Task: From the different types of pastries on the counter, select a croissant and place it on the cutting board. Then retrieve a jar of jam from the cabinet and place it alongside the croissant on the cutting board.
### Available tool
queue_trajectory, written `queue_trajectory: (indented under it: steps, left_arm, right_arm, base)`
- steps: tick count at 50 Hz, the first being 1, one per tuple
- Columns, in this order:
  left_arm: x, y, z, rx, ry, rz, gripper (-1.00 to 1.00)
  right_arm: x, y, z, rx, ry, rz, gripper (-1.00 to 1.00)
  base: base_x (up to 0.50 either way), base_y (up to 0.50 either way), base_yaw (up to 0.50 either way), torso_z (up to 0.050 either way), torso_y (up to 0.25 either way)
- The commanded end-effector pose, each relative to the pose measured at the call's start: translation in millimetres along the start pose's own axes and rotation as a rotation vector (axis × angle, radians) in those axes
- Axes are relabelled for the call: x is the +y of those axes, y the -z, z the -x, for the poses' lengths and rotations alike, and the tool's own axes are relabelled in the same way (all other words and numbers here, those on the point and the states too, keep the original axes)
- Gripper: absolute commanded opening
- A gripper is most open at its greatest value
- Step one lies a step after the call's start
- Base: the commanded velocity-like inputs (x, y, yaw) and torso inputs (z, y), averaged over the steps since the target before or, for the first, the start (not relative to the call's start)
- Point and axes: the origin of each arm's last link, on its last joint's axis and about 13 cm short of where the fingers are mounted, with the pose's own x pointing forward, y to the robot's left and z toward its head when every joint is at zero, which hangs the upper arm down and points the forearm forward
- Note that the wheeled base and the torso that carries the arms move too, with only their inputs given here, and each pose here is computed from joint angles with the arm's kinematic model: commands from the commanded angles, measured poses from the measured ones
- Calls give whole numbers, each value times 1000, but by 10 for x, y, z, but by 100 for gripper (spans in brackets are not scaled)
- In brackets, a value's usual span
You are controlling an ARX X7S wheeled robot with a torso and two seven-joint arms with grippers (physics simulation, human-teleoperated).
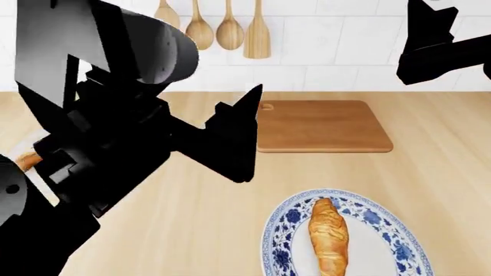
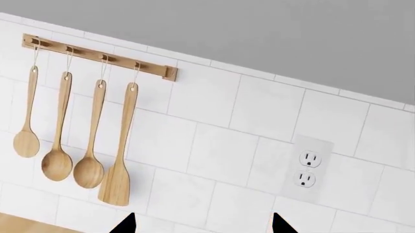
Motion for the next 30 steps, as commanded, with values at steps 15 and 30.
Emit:
queue_trajectory:
  steps: [15, 30]
  left_arm:
    - [-616, 119, -287, 323, 67, 367, 100]
    - [-658, -29, -445, 378, 91, 393, 100]
  right_arm:
    - [64, 68, -40, 30, 5, 31, 100]
    - [68, 64, -50, 31, 7, 35, 100]
  base:
    - [0, 0, 0, 0, 0]
    - [0, 0, 0, 0, 0]
